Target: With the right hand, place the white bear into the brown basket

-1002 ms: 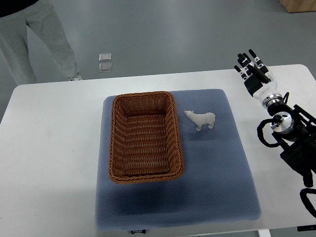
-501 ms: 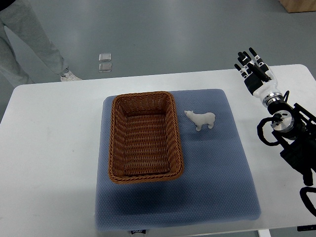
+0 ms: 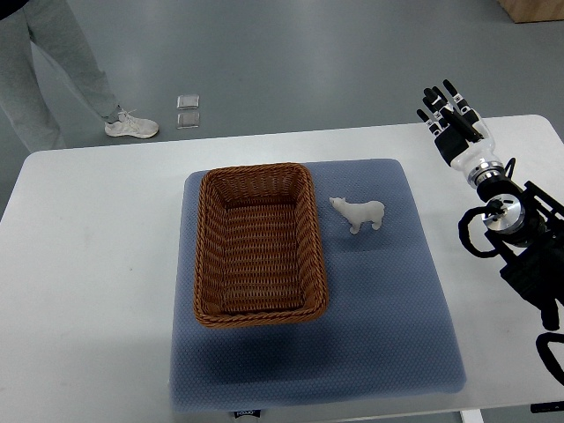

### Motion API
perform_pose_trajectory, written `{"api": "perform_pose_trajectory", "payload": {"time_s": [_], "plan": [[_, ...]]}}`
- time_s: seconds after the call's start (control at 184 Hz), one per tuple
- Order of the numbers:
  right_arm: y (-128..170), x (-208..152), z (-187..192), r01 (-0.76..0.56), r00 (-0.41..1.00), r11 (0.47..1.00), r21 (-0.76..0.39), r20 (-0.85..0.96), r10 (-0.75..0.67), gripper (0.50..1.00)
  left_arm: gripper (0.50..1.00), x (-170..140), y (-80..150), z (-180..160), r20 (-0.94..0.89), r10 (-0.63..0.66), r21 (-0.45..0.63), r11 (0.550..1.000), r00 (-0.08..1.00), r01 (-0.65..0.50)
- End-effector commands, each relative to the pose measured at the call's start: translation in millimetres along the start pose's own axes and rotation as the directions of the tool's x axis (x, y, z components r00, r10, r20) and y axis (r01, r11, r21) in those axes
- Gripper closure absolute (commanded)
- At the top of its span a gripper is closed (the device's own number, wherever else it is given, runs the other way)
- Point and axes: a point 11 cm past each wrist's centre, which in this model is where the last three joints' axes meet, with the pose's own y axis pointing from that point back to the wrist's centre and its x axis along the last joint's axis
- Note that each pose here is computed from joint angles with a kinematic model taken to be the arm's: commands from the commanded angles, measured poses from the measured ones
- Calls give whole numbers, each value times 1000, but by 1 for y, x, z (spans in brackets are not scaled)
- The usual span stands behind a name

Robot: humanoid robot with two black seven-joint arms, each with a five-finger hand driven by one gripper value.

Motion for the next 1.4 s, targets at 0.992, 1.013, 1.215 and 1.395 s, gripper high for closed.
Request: {"api": "perform_pose_trajectory", "payload": {"time_s": [0.992,1.013,1.215,1.395], "plan": [[-1,-51,-53,203,766,968,-146,-592,-250,576,500,0,0,-1,0,0,1,1000,1000,0],[-1,-52,-56,208,741,965,-157,-619,-260,576,500,0,0,0,0,0,0,1000,1000,0],[2,-75,-55,268,486,919,-288,-783,-387,576,500,0,0,0,0,0,1,1000,1000,0],[4,-105,-57,299,198,859,-416,-854,-482,577,500,1,0,-1,0,3,1,1000,1000,-3]]}}
